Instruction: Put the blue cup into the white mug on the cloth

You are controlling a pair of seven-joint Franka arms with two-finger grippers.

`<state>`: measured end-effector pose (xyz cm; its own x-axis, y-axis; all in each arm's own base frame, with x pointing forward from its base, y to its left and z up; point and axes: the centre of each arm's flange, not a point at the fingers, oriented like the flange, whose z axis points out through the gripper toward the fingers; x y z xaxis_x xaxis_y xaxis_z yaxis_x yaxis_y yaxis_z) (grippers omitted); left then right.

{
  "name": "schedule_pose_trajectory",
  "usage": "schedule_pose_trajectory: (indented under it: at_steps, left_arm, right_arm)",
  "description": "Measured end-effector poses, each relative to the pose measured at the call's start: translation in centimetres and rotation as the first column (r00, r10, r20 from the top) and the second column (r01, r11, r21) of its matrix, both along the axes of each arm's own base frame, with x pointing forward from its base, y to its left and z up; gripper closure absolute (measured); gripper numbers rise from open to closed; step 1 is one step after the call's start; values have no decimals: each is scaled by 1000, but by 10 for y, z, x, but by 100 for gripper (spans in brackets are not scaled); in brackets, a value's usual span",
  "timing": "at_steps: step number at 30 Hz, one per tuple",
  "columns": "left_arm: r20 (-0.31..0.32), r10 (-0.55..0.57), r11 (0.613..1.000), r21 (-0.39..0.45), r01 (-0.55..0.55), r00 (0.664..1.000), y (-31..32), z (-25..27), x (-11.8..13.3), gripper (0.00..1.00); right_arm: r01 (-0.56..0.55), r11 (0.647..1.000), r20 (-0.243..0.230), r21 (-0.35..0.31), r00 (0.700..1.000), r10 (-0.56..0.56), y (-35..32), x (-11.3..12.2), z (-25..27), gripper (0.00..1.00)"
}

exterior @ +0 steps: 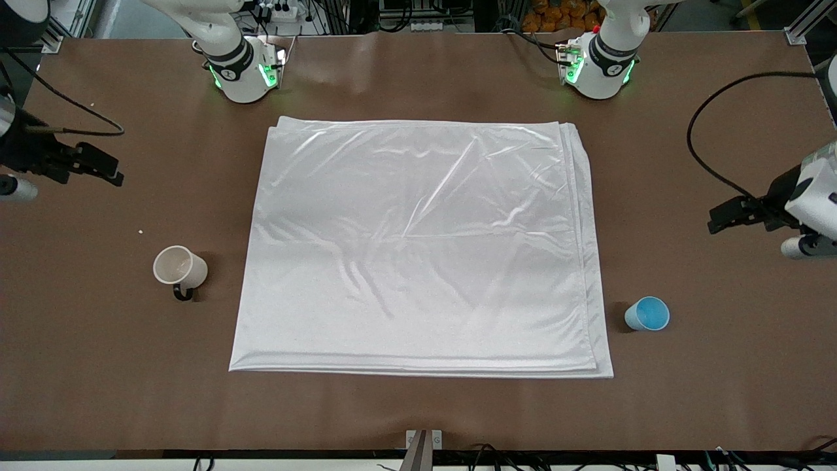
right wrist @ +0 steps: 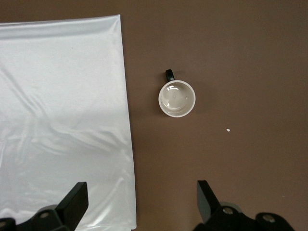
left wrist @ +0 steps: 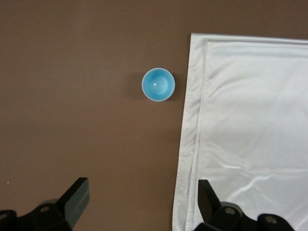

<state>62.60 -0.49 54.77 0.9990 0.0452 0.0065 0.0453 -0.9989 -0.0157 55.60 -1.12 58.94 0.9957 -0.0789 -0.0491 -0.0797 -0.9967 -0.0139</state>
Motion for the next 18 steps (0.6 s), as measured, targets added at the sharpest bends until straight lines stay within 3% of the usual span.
schedule_pose_trajectory:
  at_steps: [8,18]
  left_arm:
    - [5,0,999,32,0,1000,21,-81,41,0]
    - [-11,-5,1000,14,5,1000,22,-158,65,0]
  right_arm:
    - [20,1000,-71,18,997,-18,-17,43,-85,0]
    - [26,999,-78,39,997,-23,-23,90,-196,0]
